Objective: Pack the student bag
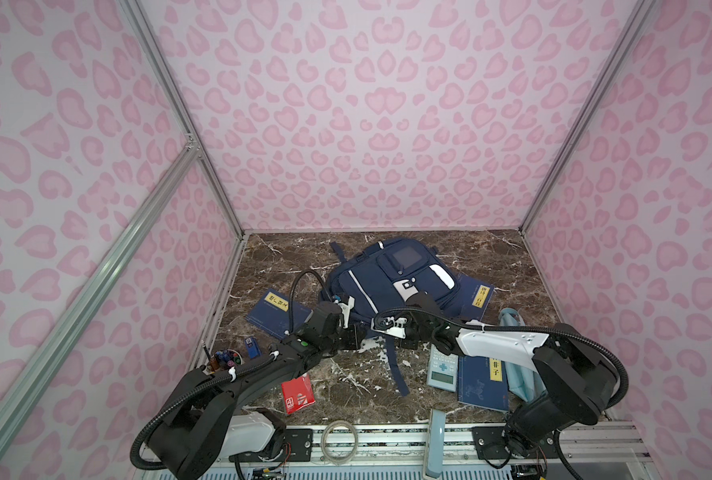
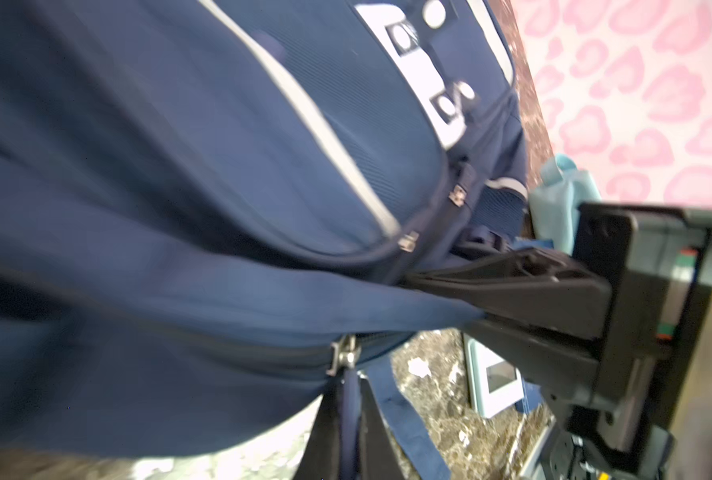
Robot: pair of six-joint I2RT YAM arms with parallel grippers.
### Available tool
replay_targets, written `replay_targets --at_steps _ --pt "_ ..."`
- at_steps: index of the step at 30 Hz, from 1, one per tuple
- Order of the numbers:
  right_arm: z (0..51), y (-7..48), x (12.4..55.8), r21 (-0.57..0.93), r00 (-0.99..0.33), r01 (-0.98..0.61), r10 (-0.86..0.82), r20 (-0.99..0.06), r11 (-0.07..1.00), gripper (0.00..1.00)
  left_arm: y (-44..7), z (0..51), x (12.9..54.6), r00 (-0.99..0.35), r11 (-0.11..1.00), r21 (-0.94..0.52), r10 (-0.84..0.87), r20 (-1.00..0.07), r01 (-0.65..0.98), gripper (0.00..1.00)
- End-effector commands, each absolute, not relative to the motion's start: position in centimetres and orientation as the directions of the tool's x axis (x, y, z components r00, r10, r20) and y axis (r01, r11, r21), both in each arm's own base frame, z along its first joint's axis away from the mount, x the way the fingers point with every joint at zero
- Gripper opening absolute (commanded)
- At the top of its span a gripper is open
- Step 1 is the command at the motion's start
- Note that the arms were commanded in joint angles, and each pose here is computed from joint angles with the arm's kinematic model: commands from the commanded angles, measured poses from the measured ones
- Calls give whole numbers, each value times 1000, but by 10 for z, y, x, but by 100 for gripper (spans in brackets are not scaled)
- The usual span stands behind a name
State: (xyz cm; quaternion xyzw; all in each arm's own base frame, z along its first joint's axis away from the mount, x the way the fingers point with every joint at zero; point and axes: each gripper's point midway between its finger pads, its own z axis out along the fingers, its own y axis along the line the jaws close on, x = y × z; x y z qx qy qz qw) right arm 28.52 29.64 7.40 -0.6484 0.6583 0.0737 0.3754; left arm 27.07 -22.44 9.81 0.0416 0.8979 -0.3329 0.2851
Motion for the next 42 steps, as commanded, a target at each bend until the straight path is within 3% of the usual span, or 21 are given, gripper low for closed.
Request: replay_targets --at_steps 1,3,7,14,16,19,20,21,27,31,35,36,38,39,42 --pt "59 267 281 -360 94 -925 -842 -531 124 0 -192 100 296 -795 840 -500 -149 -588 213 4" --pt "64 263 286 -363 96 -920 -815 -571 146 0 -173 91 306 -803 839 -517 -189 -566 168 4" --pt "63 239 306 -411 71 -893 -842 -535 185 0 -150 76 303 -803 879 -463 -191 -565 117 4" --pt "70 222 348 -483 -27 -813 -850 -527 325 3 -182 100 262 -793 826 -523 -169 -585 210 4" --pt "81 216 363 -518 -65 -757 -834 -547 399 13 -202 106 250 -804 777 -579 -168 -571 248 4" --pt "98 225 359 -460 -62 -765 -763 -643 451 53 -224 114 241 -809 752 -595 -144 -570 285 4" --pt "106 231 352 -444 -44 -774 -739 -672 451 73 -231 117 240 -805 749 -592 -136 -578 299 4" --pt "113 236 344 -436 -18 -789 -724 -689 434 83 -239 119 238 -805 741 -595 -128 -579 310 4" --pt "132 281 272 -414 169 -873 -639 -750 256 78 -282 138 231 -803 674 -629 -89 -589 387 4" --pt "119 300 260 -399 195 -897 -639 -744 192 67 -284 135 234 -805 681 -623 -81 -587 386 4" --pt "103 308 261 -358 178 -922 -664 -727 145 49 -288 137 230 -810 651 -651 -93 -579 390 4" --pt "100 308 261 -355 177 -925 -676 -715 133 39 -289 137 230 -811 646 -656 -97 -577 390 4" --pt "95 305 261 -350 174 -931 -710 -683 108 4 -288 135 230 -812 649 -657 -102 -575 384 4" --pt "93 302 260 -347 175 -933 -722 -669 96 0 -287 134 231 -812 655 -653 -102 -575 381 4" --pt "87 288 260 -359 166 -928 -759 -630 95 0 -273 116 236 -817 718 -606 -91 -569 342 4"
